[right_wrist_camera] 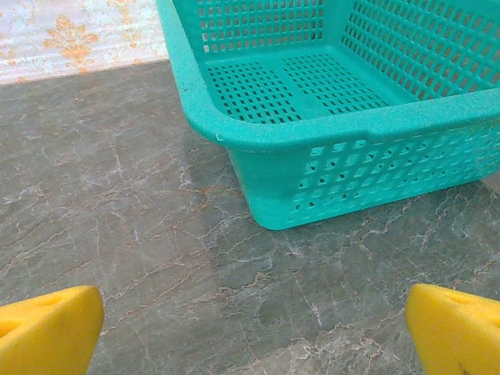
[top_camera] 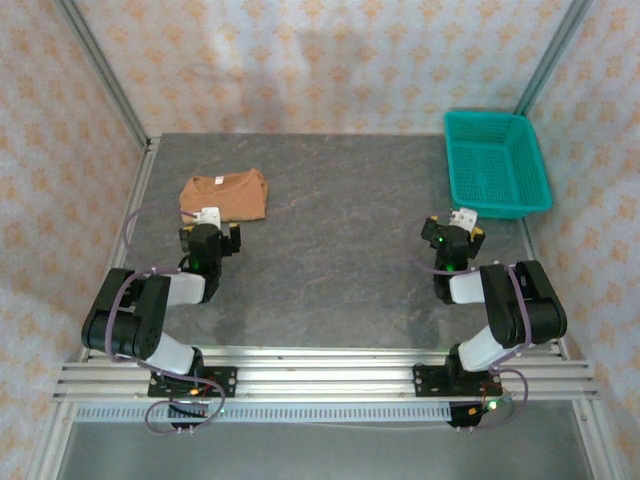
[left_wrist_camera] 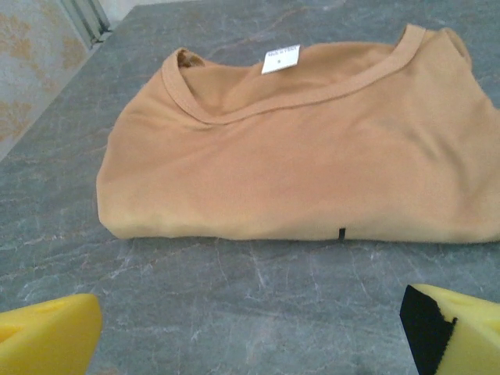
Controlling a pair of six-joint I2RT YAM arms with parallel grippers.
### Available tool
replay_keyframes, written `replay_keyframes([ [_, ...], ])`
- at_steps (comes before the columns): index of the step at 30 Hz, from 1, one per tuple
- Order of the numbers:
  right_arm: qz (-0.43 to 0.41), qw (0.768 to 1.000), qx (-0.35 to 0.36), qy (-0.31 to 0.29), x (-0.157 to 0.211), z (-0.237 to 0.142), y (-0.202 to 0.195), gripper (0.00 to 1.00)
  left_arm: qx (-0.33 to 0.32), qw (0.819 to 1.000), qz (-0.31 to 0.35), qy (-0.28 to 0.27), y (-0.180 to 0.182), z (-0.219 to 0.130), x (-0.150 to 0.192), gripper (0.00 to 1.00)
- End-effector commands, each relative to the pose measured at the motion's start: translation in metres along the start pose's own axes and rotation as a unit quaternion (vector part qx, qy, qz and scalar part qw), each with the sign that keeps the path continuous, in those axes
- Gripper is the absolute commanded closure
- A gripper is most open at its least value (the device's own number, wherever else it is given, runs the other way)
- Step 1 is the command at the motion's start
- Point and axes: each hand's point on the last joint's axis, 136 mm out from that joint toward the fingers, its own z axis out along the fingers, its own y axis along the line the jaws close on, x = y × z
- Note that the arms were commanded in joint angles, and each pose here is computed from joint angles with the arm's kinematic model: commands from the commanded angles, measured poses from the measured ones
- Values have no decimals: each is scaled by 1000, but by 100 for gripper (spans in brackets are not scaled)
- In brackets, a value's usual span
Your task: Fold the inside-out t-shirt
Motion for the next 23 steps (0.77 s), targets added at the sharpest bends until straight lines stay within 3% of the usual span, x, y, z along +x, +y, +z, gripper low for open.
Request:
replay_keyframes([
  [1, 6, 1000, -1, -7, -6, 3, 1, 1, -7, 999, -26, -29, 4, 3, -20, 0],
  [23, 6, 1000, -2, -6, -6, 3, 1, 1, 5, 999, -30, -23, 3, 5, -19, 0],
])
